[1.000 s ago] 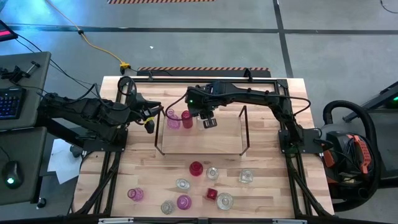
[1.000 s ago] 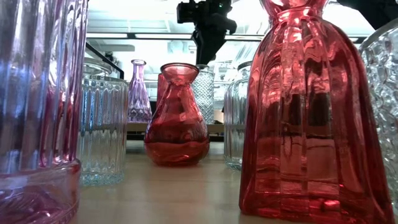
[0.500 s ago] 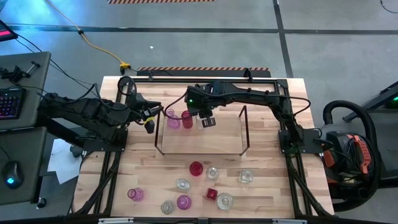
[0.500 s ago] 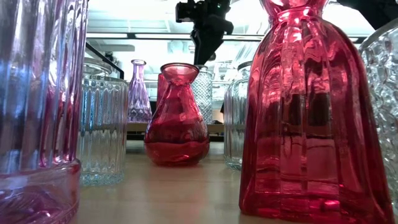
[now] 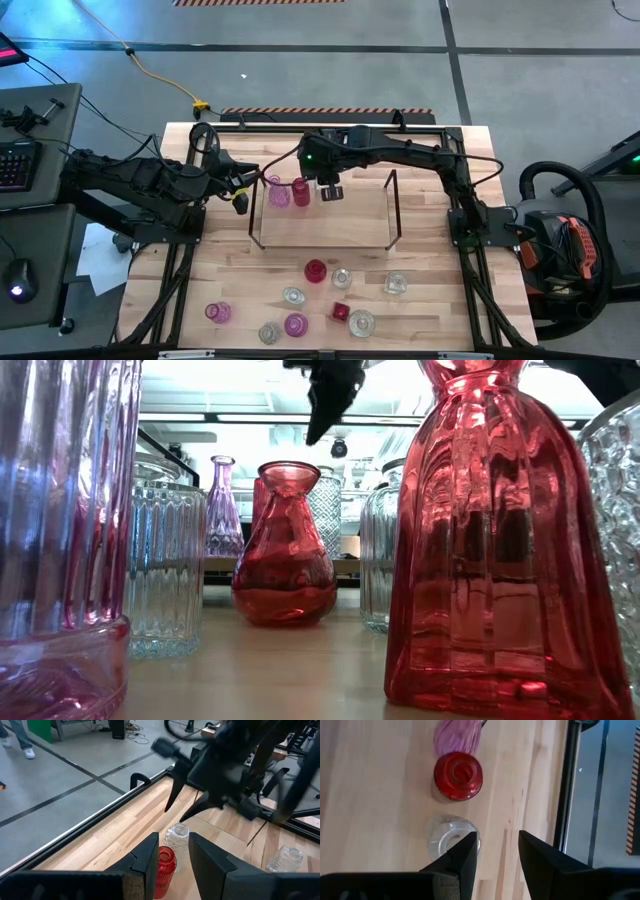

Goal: Sort vases onto shelf
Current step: Put the red vase aligned with the other red vase on the shelf

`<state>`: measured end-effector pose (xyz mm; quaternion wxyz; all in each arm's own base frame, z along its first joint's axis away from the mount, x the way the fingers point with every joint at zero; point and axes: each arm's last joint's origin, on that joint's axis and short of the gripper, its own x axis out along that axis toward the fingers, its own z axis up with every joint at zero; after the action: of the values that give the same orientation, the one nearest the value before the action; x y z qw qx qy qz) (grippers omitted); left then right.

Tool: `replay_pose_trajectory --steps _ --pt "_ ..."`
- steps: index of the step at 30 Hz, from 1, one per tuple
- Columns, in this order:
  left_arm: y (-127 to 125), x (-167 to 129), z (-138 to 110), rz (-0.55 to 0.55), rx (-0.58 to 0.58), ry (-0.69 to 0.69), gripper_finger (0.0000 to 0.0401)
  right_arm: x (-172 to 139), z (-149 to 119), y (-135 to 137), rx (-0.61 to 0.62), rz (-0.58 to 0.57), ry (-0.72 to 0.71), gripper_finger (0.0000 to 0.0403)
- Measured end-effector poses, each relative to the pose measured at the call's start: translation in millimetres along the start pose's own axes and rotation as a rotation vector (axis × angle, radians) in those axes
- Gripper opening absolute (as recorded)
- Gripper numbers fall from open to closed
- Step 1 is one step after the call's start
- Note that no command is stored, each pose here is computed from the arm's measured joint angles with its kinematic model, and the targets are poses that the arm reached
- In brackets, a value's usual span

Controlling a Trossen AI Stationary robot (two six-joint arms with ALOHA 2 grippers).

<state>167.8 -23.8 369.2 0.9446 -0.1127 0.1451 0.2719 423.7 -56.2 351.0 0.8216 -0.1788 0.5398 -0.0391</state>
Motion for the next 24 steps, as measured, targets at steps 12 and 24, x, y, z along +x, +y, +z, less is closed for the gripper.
replay_pose_trajectory --steps 12,24 --pt "-1.3 -0.1 -0.8 -0.049 0.028 0.025 0.0097 -51.9 -2.0 24.2 0.166 -0.028 -0.039 0.0124" --pt "-4.0 -0.5 -2.2 -0.142 0.056 0.068 0.0097 -73.0 -0.8 87.5 0.329 0.034 0.036 0.0124"
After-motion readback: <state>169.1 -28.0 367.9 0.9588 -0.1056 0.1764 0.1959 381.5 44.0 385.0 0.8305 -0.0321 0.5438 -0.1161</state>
